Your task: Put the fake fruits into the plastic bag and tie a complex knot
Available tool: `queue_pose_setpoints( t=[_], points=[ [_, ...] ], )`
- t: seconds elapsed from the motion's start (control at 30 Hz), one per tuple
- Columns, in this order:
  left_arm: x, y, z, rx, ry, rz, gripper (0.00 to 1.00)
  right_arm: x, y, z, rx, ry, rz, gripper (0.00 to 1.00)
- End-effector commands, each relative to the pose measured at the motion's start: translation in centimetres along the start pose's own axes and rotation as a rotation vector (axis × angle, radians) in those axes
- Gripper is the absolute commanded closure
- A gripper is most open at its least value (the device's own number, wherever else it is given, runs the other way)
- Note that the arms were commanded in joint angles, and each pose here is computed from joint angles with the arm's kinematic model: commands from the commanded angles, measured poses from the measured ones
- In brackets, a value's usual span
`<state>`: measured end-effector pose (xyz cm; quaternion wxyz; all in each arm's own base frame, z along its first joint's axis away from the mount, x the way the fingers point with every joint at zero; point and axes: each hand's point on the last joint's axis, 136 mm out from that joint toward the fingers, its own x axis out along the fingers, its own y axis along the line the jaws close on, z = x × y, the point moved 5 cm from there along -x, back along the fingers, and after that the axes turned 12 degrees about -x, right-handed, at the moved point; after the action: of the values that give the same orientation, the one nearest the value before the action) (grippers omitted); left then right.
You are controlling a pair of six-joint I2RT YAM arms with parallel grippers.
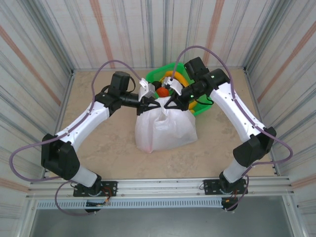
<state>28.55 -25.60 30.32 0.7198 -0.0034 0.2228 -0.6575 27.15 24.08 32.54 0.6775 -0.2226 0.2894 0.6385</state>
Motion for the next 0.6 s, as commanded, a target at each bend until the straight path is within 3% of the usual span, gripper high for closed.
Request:
queue_pose_setpoints(
  t=[0.0, 0.13, 0.33, 0.57],
  points=[
    [-2.1, -1.0, 2.7, 0.027, -0.078, 0.008, 0.78, -0.1, 0.5, 0.0, 0.003, -0.027, -0.015, 0.98],
    [-4.1, -1.1, 3.3, -0.017, -0.152, -0.012, 0.61, -0.4, 0.1, 0.5, -0.037, -0.094, -0.11, 1.0],
    [-6.7, 0.5, 1.4, -0.11, -0.212, 0.086, 0.38, -1.0, -0.3, 1.0, -0.128, -0.153, -0.281, 1.0],
    [-5.5, 1.6, -0.6, -0.179, -0.211, 0.065, 0.21, -1.3, -0.4, 1.3, -0.21, -0.209, -0.419, 1.0]
  ],
)
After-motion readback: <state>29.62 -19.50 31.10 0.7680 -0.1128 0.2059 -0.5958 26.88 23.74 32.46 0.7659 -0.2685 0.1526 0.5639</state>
